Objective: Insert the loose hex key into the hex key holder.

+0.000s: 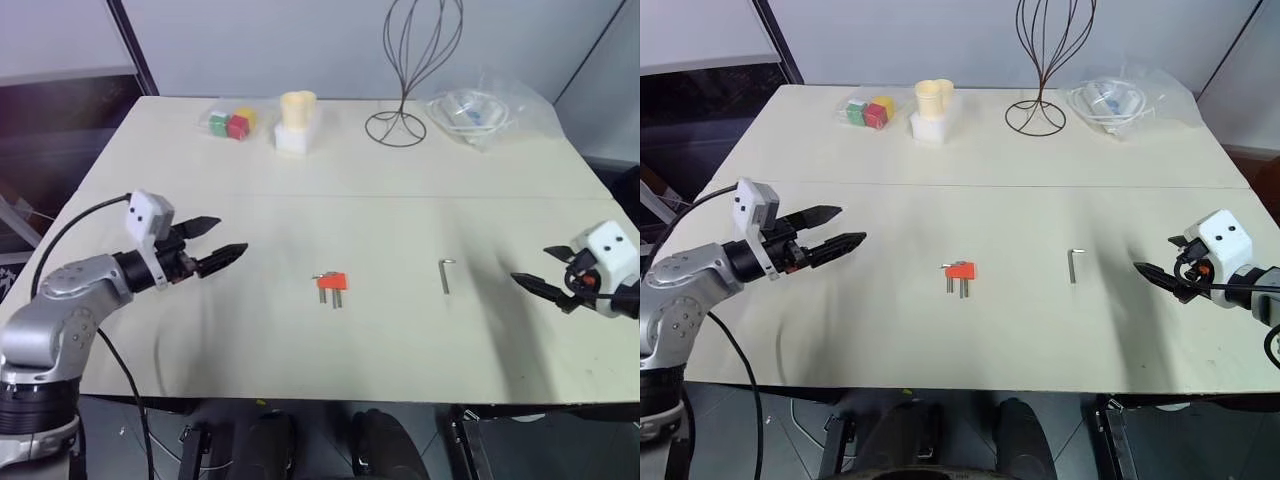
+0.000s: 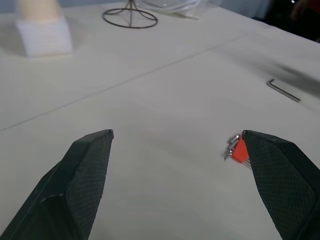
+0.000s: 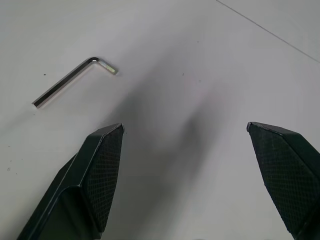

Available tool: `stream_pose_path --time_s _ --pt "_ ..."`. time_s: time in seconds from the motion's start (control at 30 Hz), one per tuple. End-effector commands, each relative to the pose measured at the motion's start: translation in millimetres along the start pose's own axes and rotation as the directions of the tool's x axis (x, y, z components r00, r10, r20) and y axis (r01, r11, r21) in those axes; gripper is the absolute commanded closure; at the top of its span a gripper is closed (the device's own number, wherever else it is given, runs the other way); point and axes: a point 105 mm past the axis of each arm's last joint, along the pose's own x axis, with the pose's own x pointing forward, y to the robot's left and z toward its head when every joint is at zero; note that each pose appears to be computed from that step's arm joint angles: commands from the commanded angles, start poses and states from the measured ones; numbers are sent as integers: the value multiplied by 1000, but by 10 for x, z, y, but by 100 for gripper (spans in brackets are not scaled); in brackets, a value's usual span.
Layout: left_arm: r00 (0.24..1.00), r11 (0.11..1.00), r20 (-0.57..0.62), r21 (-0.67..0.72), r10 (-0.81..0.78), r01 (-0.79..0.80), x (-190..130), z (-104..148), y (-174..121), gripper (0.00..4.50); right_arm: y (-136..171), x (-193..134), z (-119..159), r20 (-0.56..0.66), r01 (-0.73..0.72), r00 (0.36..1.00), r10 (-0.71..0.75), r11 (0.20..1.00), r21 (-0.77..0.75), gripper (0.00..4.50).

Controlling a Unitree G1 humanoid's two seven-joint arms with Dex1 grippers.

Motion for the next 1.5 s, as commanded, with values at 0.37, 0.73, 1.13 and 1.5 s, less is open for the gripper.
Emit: stream_pose_path --time_s 0.37,0.73,1.13,1.5 --pt "857 840 -294 228 -423 492 -11 -5 -403 19 144 42 441 83 -120 988 130 986 -118 39" --pt "889 858 -241 255 -390 446 116 31 -350 19 1130 675 886 117 -501 832 542 826 -259 39" --pt "930 909 -189 223 -314 352 37 -31 -390 19 1802 1332 872 41 -643 709 704 669 -372 39" --pt "950 933 -167 208 -263 295 -12 -59 -450 19 1948 1502 914 30 -692 647 762 604 -394 39"
